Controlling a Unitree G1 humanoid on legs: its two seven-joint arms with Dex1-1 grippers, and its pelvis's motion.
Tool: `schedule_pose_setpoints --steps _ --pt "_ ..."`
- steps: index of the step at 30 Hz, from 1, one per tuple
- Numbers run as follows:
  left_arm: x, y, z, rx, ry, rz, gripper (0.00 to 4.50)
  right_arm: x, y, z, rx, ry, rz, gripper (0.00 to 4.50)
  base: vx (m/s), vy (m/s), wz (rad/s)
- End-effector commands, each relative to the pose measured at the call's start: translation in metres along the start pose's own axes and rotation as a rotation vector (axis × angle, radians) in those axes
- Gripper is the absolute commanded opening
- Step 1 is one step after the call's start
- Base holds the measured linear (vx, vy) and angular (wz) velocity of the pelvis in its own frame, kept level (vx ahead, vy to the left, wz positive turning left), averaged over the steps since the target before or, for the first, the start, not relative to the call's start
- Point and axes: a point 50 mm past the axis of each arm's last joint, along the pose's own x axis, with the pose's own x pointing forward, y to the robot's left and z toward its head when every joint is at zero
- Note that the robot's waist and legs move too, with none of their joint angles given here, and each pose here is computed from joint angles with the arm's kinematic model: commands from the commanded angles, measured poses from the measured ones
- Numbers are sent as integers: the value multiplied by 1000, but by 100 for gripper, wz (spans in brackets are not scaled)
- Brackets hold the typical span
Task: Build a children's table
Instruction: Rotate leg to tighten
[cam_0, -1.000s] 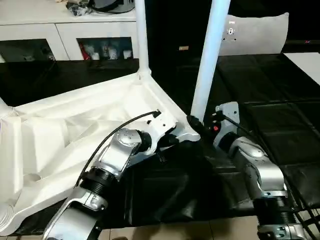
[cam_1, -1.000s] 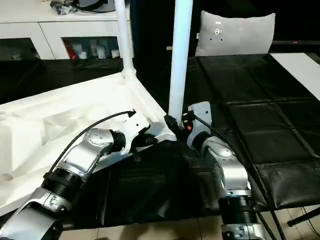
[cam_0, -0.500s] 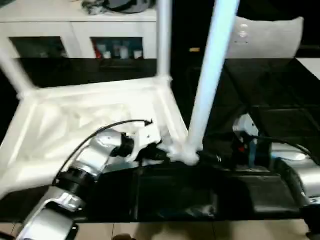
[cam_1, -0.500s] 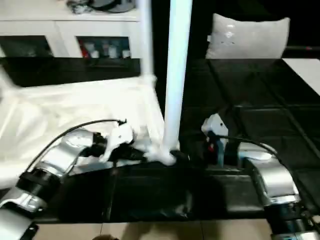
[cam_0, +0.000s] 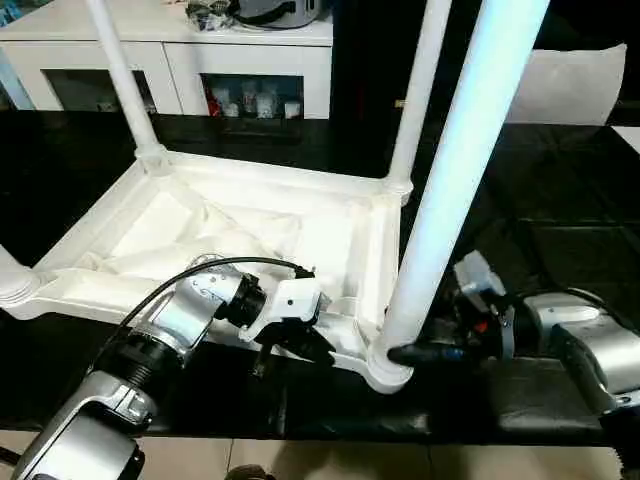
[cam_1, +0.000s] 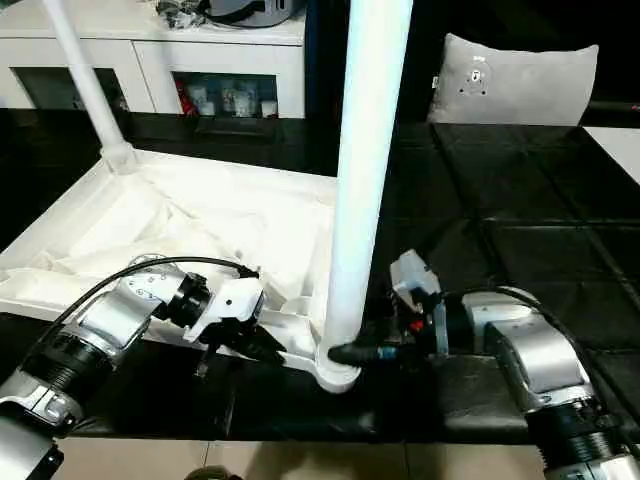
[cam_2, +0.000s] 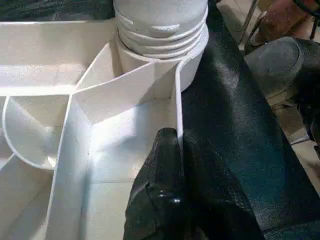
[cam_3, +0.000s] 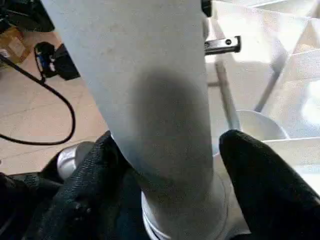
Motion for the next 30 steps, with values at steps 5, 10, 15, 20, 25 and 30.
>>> schedule_pose_setpoints --steps 5,10,15,20,25,30 --pt "2 3 12 65 -6 -41 0 0 1 5 9 -3 49 235 0 0 0" --pt "1 5 11 22 -36 2 0 5 6 5 56 -39 53 213 0 0 0" --pt "4 18 15 -117 -91 210 0 30 -3 5 73 -82 -178 209 0 0 0" --pt "11 35 27 -226 -136 414 0 53 -28 15 121 -150 -492 203 0 0 0" --pt "23 54 43 -293 -169 651 0 67 -50 21 181 -199 -793 200 0 0 0" --pt "31 59 54 -285 -198 733 0 69 -54 27 141 -251 -853 234 21 0 1"
